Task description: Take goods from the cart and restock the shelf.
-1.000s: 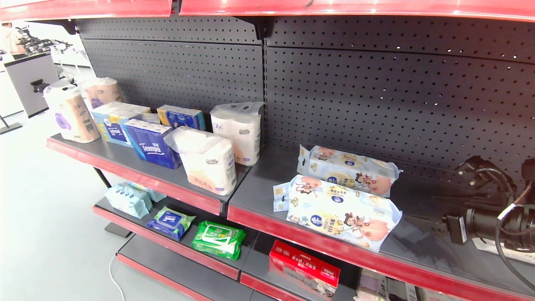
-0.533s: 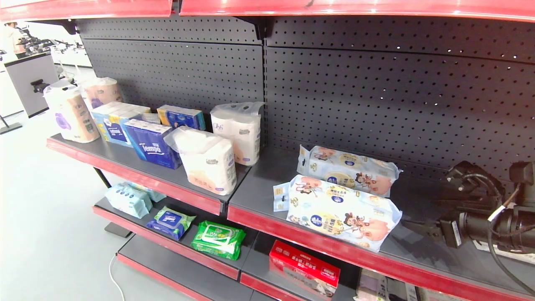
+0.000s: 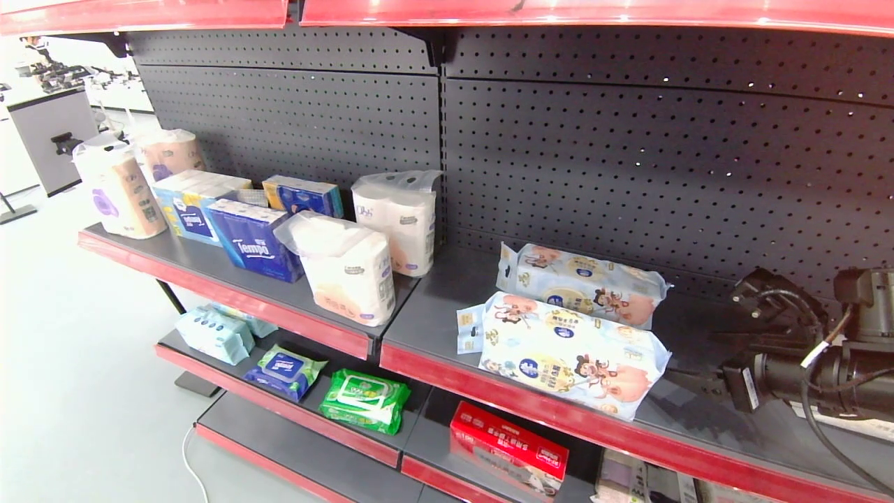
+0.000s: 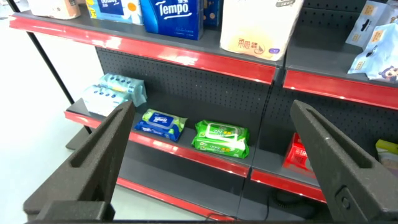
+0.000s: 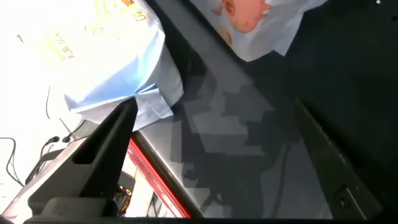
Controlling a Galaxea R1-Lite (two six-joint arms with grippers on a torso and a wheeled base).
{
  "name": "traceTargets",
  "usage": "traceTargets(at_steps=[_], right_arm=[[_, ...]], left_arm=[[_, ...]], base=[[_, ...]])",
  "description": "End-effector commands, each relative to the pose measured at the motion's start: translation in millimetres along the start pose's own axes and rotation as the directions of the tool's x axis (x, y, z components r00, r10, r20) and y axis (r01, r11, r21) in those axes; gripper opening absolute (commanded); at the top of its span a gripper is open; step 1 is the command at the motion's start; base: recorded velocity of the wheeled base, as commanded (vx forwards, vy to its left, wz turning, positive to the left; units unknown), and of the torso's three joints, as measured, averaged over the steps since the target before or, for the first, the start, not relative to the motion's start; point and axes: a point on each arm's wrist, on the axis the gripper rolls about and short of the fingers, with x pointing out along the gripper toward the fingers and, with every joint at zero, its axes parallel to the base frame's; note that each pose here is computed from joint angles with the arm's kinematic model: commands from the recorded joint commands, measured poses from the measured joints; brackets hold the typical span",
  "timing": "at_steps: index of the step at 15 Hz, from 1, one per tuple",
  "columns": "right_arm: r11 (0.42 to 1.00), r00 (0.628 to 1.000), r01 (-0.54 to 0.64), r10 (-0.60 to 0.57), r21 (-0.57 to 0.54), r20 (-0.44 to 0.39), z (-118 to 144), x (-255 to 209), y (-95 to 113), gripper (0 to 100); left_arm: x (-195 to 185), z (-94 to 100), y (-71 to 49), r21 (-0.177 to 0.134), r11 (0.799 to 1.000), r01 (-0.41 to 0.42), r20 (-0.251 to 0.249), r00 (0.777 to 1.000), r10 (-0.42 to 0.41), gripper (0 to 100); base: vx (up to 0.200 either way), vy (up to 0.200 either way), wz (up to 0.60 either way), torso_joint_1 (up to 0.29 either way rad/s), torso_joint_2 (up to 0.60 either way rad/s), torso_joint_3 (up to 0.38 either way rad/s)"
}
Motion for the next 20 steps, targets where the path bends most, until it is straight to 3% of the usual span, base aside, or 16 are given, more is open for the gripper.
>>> traceTargets(at_steps=[1, 20], right_arm=[[1.0, 1.0, -0.01, 0.01, -0.002, -0.002, 0.8, 2.5, 1.3, 100], [0.999, 0.999, -0.04, 0.04, -0.016, 0.004, 5.4, 7.9, 7.6, 100]], left_arm=[[0.1, 0.1, 0.0, -0.001, 1.0, 0.0, -0.001, 1.0, 0.0, 100], [0.1, 0.1, 0.0, -0.001, 1.0, 0.0, -0.001, 1.0, 0.0, 100]], base=[[0.0, 0.0, 0.0, 0.0, 0.0, 0.0], [0.0, 0.0, 0.0, 0.0, 0.0, 0.0]])
